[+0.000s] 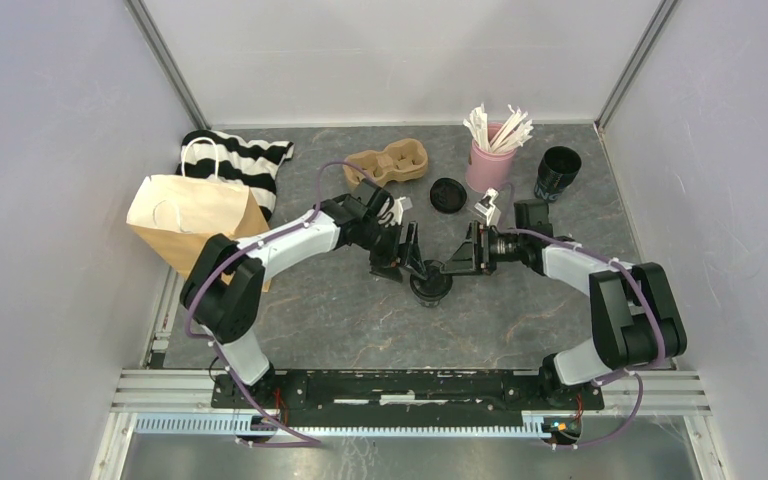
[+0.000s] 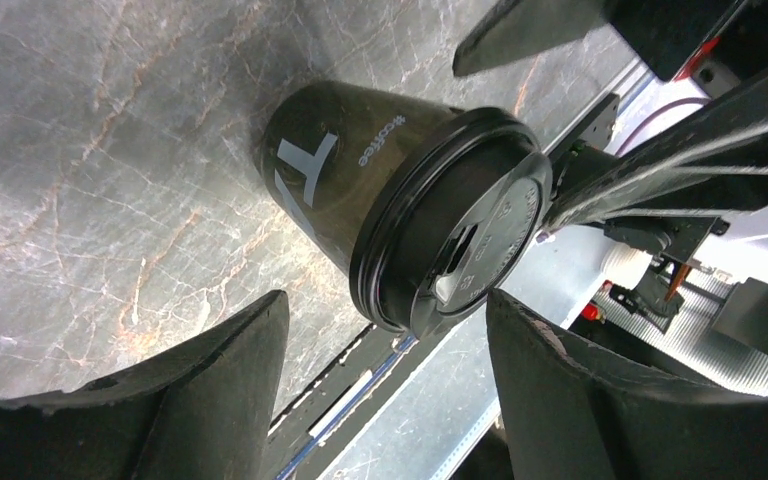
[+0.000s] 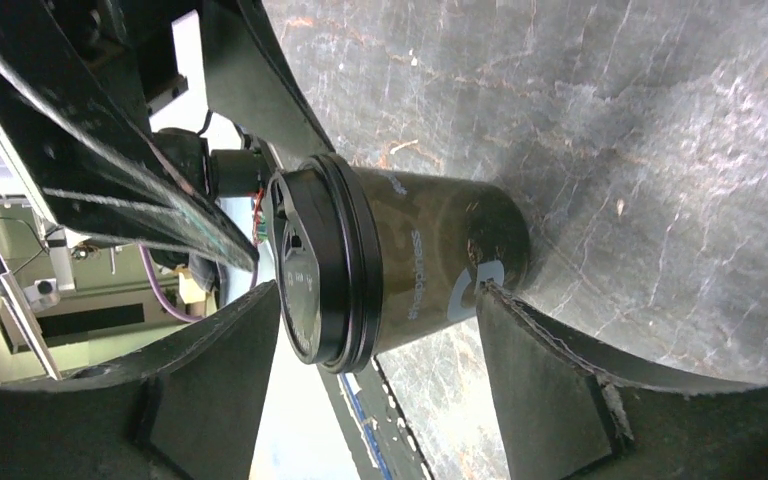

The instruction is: Pack the takeout coffee

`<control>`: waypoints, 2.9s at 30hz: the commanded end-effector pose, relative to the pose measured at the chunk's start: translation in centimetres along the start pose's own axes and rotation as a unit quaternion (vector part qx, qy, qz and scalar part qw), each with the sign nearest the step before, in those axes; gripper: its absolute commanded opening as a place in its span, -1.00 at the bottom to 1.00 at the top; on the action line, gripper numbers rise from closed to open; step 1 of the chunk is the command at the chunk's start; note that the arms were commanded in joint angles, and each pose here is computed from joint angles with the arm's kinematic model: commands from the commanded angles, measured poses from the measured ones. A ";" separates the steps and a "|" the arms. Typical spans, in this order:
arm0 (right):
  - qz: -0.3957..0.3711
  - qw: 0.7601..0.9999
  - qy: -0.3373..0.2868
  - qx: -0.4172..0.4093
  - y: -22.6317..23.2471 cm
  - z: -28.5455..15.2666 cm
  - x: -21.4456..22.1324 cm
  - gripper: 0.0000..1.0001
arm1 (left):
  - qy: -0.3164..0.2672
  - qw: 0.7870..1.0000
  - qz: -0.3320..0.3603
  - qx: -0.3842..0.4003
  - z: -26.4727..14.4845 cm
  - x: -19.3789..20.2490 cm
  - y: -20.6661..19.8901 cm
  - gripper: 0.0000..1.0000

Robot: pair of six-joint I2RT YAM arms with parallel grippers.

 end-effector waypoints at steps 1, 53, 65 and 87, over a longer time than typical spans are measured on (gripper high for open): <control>-0.026 0.999 -0.022 -0.011 0.7 0.3 -2.7 0.58 | 0.012 0.999 0.031 0.015 -0.6 1.6 -0.9 0.57; -0.063 0.994 -0.004 0.087 0.1 -1.6 0.0 0.66 | -0.021 0.999 0.035 -0.035 -1.0 1.4 -0.2 0.43; -0.238 0.923 0.064 0.294 2.7 -2.4 -2.5 0.96 | -0.278 0.950 0.088 -0.112 -13.4 -3.0 -4.1 0.83; -0.341 0.851 0.157 0.368 5.9 3.3 0.2 0.96 | -0.370 0.910 0.174 -0.064 -19.1 -2.2 -7.3 0.86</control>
Point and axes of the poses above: each gripper's point midway between its finger pads, its own z axis out along the fingers, its own y axis along the line the jaws close on, x = y × z, the point moved 1 cm from there along -z, back along the fingers
